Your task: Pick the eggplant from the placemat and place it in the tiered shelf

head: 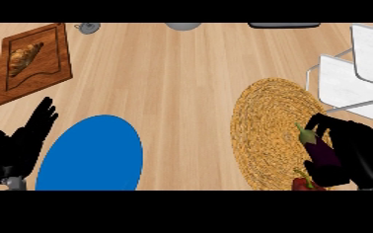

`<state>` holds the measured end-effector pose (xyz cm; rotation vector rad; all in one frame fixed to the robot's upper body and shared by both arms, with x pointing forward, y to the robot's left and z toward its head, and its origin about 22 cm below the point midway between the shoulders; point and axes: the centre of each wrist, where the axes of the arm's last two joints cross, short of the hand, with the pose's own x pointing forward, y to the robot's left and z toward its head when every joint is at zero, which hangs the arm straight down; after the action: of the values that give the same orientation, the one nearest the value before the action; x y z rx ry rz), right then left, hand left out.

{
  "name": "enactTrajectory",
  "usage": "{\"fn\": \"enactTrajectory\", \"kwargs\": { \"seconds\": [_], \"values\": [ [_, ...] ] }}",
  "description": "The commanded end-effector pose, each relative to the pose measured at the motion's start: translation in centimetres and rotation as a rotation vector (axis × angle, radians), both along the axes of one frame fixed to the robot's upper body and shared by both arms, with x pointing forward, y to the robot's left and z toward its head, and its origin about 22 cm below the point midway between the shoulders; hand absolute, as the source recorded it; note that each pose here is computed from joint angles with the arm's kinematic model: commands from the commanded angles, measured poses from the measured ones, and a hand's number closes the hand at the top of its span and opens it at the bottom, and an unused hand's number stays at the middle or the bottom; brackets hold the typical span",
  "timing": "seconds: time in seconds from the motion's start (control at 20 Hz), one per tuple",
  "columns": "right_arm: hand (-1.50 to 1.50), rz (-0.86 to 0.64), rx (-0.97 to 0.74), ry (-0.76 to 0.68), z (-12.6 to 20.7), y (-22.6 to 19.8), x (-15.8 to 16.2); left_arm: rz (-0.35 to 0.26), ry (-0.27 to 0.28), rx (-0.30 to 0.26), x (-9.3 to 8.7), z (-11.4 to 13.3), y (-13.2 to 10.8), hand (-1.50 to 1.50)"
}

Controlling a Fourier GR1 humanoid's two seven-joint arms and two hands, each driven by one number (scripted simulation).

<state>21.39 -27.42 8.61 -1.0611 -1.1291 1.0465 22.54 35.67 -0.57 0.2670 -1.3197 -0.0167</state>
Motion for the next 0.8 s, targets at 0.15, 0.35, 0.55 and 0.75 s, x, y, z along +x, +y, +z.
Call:
{"fn": "enactTrajectory", "kwargs": {
  "seconds": [0.15,0.35,0.55,0.75],
  "values": [
    [1.5,0.015,0.163,-0.14,6.7,-2.5,-6.8,0.012,0.015,0.016,-0.7,0.5,0.8,0.0],
    [1.5,-0.017,0.34,-0.204,9.1,-4.5,-8.1,0.004,0.001,0.021,-0.5,1.8,0.6,0.0],
    [1.5,-0.041,0.445,-0.273,11.7,-4.5,-9.5,0.006,0.0,0.012,-1.0,0.5,-0.5,0.0],
    [1.5,-0.039,0.448,-0.351,14.2,-6.5,-10.2,-0.004,0.01,0.01,-0.4,0.8,0.4,0.0]
  ]
}}
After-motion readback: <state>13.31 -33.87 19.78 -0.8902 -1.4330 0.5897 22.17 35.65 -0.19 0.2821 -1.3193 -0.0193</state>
